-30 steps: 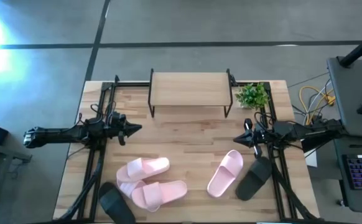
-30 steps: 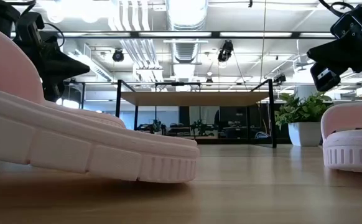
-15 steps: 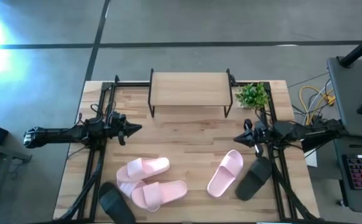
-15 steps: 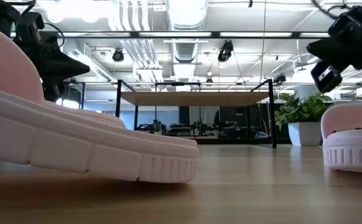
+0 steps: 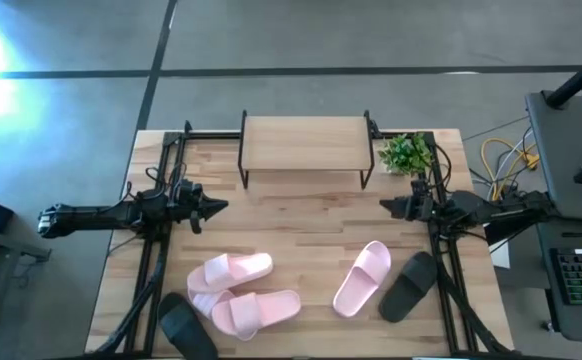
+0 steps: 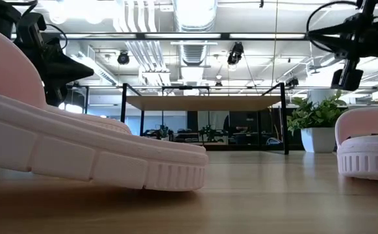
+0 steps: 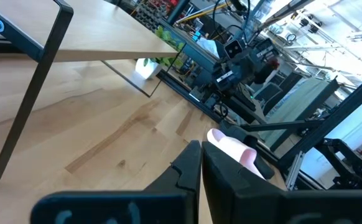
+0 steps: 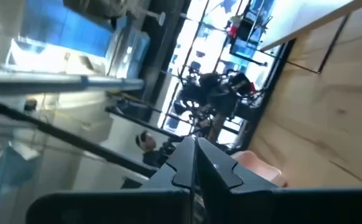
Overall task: Pick and place slides into the shelf
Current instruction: Put the black slipper under the shelf
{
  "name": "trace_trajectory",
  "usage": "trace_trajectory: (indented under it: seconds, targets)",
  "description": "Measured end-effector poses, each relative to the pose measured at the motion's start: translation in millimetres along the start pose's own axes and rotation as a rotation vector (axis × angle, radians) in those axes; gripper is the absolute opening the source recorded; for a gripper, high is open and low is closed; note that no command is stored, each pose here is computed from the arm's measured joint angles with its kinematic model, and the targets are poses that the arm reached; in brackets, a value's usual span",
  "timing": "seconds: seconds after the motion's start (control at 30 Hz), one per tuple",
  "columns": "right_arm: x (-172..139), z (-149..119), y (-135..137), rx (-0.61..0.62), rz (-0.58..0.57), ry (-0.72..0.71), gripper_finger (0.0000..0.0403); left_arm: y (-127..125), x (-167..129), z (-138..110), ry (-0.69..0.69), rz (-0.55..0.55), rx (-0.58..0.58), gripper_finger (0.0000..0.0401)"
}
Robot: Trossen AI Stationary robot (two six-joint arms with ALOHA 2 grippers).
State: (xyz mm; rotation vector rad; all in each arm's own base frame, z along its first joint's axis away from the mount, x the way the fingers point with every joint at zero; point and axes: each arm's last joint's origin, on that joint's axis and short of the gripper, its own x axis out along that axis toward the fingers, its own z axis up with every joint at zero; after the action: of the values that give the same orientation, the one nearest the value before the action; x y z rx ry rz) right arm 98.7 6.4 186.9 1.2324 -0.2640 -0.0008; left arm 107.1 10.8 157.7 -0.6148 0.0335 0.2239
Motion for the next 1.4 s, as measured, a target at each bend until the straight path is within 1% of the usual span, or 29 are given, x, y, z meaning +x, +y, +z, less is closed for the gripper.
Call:
trace_trajectory:
  seconds: [0.07, 0.13, 0.2, 0.27, 0.33, 0.4, 0.47, 0.57, 0.63, 0.7, 0.77, 0.8, 0.87, 0.93, 1.0, 1.1, 1.13, 1.23, 1.4]
  targets:
    - [-0.1, 1.7, 2.5, 0.037, 0.020, -0.032, 0.0009, 0.0, 0.0, 0.0, 0.000, 0.000, 0.000, 0.0000]
    - [-0.5, 5.8, 10.1, 0.042, 0.089, -0.093, 0.0009, 0.0, 0.0, 0.0, 0.000, 0.000, 0.000, 0.0000]
    - [-1.5, 11.6, 17.1, -0.014, 0.134, -0.197, 0.0009, 0.0, 0.0, 0.0, 0.000, 0.000, 0.000, 0.0000]
    - [-3.5, 17.5, 24.3, -0.030, 0.178, -0.307, 0.0009, 0.0, 0.0, 0.0, 0.000, 0.000, 0.000, 0.0000]
    - [-5.0, 20.5, 30.5, -0.033, 0.239, -0.343, 0.0009, 0.0, 0.0, 0.0, 0.000, 0.000, 0.000, 0.0000]
    - [-3.8, 20.0, 33.4, -0.070, 0.275, -0.324, 0.0009, 0.0, 0.0, 0.0, 0.000, 0.000, 0.000, 0.0000]
    - [-0.4, 18.4, 34.1, -0.072, 0.287, -0.298, 0.0009, 0.0, 0.0, 0.0, 0.000, 0.000, 0.000, 0.0000]
    - [11.8, 16.1, 41.5, -0.068, 0.231, -0.256, 0.0009, 0.0, 0.0, 0.0, 0.000, 0.000, 0.000, 0.0000]
    - [25.7, 14.2, 51.7, -0.087, 0.181, -0.219, 0.0009, 0.0, 0.0, 0.0, 0.000, 0.000, 0.000, 0.0000]
    - [43.8, 12.7, 69.2, -0.110, 0.159, -0.192, 0.0009, 0.0, 0.0, 0.0, 0.000, 0.000, 0.000, 0.0000]
    - [68.3, 7.2, 88.5, -0.153, 0.137, -0.155, 0.0009, 0.0, 0.0, 0.0, 0.000, 0.000, 0.000, 0.0000]
    - [80.9, 2.8, 95.6, -0.181, 0.106, -0.125, 0.0009, 0.0, 0.0, 0.0, 0.000, 0.000, 0.000, 0.0000]
    - [106.0, -7.6, 104.5, -0.230, -0.006, -0.040, 0.0009, 0.0, 0.0, 0.0, 0.000, 0.000, 0.000, 0.0000]
    - [127.4, -18.2, 109.3, -0.226, -0.176, 0.064, 0.0009, 0.0, 0.0, 0.0, 0.000, 0.000, 0.000, 0.0000]
    - [141.9, -28.1, 110.6, -0.205, -0.405, 0.182, 0.0009, 0.0, 0.0, 0.0, 0.000, 0.000, 0.000, 0.0000]
    - [155.0, -44.3, 112.9, -0.191, -0.749, 0.339, 0.0009, 0.0, 0.0, 0.0, 0.000, 0.000, 0.000, 0.0000]
    - [159.0, -49.5, 116.2, -0.198, -0.835, 0.377, 0.0009, 0.0, 0.0, 0.0, 0.000, 0.000, 0.000, 0.0000]
    - [171.1, -62.6, 130.1, -0.241, -1.031, 0.463, 0.0009, 0.0, 0.0, 0.0, 0.000, 0.000, 0.000, 0.0000]
    - [189.8, -80.7, 146.5, -0.341, -1.286, 0.618, 0.0009, 0.0, 0.0, 0.0, 0.000, 0.000, 0.000, 0.0000]
